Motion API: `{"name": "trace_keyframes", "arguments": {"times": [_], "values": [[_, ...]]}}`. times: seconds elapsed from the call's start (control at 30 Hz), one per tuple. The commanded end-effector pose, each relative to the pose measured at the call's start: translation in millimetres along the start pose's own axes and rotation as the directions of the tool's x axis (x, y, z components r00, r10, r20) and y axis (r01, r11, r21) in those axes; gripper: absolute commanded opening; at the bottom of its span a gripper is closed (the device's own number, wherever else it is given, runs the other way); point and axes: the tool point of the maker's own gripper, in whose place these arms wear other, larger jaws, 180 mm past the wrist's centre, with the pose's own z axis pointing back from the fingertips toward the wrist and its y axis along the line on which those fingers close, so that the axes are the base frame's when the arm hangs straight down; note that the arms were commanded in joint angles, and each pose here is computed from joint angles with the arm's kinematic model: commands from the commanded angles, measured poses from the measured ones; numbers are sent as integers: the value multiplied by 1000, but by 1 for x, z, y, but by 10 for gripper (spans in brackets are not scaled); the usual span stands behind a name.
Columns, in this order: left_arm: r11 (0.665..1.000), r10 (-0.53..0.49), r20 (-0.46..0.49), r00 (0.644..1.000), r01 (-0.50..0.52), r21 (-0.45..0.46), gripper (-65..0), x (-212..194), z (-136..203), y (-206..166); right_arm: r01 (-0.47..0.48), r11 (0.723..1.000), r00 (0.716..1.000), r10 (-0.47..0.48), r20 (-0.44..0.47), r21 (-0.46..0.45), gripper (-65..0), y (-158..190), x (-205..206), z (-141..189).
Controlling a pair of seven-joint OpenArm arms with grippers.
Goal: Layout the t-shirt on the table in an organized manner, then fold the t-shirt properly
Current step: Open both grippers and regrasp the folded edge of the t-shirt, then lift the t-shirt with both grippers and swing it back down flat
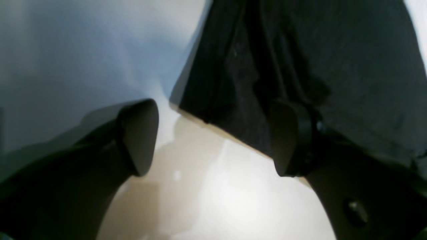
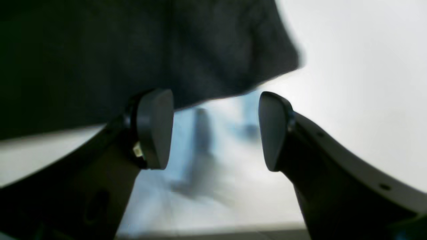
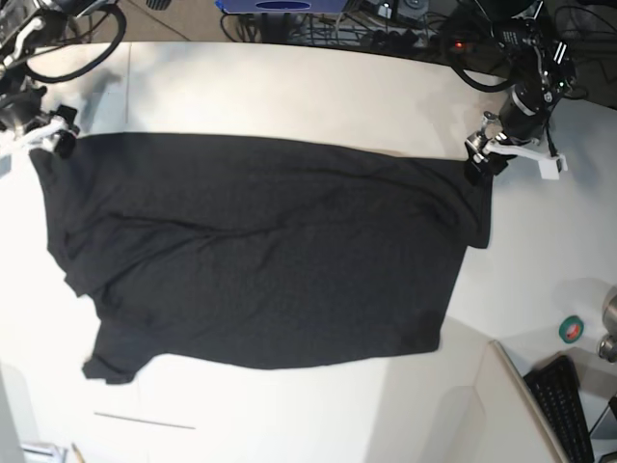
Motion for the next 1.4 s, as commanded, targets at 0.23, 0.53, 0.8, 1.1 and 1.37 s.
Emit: {"name": "trace_keyframes", "arguments": {"times": [0.23,0.53,0.8,1.1,1.37], "values": [[1000,7,-37,999,-6,9,-156,-3,-12,-2,241,970,968,-241,64,14,-285,-34,-7,-4],[999,51,-76,996,-50,8,-545,-17,-21,0,394,912,917,-399,21,115,-285,-38,-5,-49],[999,22,-68,997,-20,30,-650,-5,-16,13,356,920,934,-355,-37,166,-288,-16,-8,-68],[990,-122,-121,985,130,57,-650,18,2,27,285,949,957,-291,22,138,-650,-29,16,-56],[961,-263,-128,956,271,51,-650,31,27,15,175,984,985,-174,-19,33,-650,-52,12,-21]]}}
